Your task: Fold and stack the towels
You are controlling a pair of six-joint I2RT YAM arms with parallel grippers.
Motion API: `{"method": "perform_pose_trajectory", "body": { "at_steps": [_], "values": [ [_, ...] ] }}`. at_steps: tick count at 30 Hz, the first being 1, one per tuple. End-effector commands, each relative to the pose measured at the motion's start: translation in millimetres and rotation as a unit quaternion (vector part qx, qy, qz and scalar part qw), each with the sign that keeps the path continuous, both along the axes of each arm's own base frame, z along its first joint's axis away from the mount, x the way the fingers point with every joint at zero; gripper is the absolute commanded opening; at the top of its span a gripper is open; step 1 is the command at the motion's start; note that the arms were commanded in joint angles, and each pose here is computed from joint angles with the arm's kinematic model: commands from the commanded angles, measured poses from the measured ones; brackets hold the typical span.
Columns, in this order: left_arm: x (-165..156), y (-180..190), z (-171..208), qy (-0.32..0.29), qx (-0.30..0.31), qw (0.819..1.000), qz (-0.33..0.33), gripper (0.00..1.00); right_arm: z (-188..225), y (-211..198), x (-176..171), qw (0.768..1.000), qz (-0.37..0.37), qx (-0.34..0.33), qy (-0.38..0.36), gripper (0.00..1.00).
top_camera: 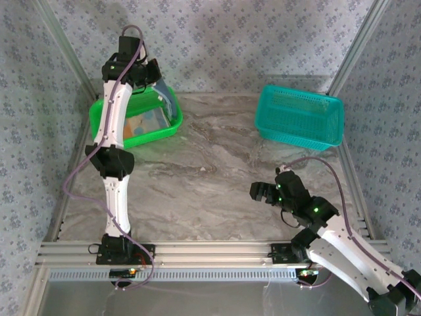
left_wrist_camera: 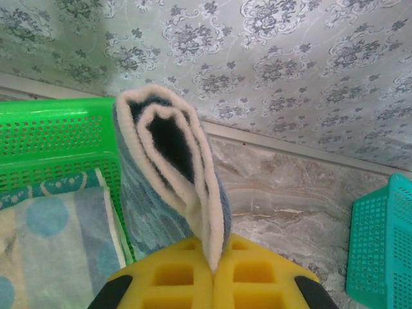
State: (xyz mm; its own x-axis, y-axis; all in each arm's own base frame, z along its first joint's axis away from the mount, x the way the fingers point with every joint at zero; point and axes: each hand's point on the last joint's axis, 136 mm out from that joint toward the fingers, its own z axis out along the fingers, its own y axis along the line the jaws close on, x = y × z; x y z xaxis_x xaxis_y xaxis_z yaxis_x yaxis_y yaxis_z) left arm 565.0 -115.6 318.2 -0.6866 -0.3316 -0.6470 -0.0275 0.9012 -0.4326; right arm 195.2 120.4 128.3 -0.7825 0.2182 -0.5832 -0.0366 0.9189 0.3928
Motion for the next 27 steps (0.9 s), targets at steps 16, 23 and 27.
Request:
{"method": "perform_pose_trajectory", "body": {
  "at_steps": [16,23,27],
  "values": [
    [-15,53,-5,0.027,0.05,0.998,0.014,0.0,-6,4,10,1.0,-0.018,0.007,0.006,1.0],
    [-18,87,-23,0.053,0.076,0.995,0.045,0.0,-6,6,13,1.0,-0.018,0.01,0.006,1.0],
    [-19,109,-41,0.073,0.091,0.991,0.064,0.0,-9,8,14,1.0,-0.016,0.014,0.008,1.0]
  ]
}}
